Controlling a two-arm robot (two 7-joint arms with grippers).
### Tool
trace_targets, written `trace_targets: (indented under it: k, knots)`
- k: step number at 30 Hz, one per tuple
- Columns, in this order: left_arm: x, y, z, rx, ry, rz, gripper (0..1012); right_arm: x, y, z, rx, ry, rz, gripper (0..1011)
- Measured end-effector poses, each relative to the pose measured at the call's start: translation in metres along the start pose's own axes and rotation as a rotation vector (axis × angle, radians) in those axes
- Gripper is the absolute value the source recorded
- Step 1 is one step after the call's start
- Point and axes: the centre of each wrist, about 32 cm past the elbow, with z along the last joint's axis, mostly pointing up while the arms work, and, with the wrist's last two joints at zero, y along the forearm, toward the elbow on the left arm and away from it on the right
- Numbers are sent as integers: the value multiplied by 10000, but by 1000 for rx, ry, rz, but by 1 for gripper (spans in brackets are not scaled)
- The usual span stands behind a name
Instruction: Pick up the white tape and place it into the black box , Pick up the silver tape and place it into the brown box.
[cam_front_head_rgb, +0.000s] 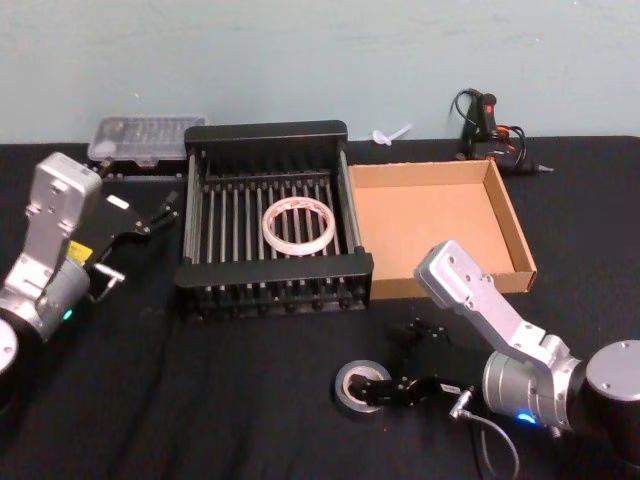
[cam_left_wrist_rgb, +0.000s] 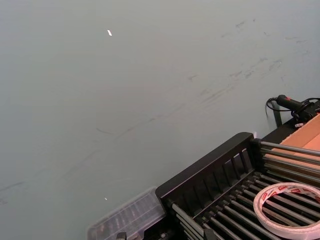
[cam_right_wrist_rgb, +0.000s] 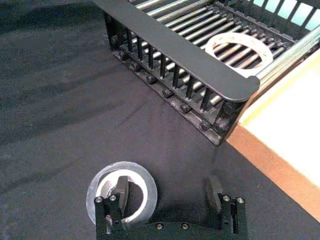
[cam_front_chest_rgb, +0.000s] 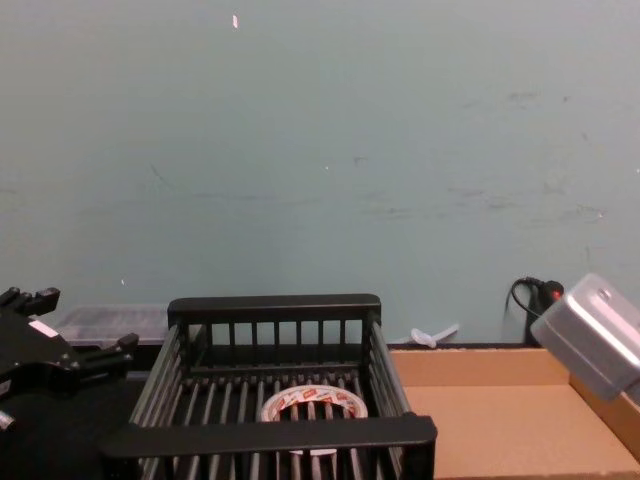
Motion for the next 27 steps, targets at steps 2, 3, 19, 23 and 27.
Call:
trace_targets:
  k: [2,3,19,23,27]
  knots:
    - [0,0,0,0,0,0,1001,0,0,0,0,0,0,1003]
    - [0,0,0,0,0,0,1001,0,-1,0,0,0,0,1002]
    - [0,0,0,0,0,0,1001,0,-3,0,2,1,0,579]
    - [0,0,0,0,0,0,1001,0,-3,-1,3,1,0,504]
    - [0,0,0,0,0,0,1001,0,-3,-1,3,1,0,359]
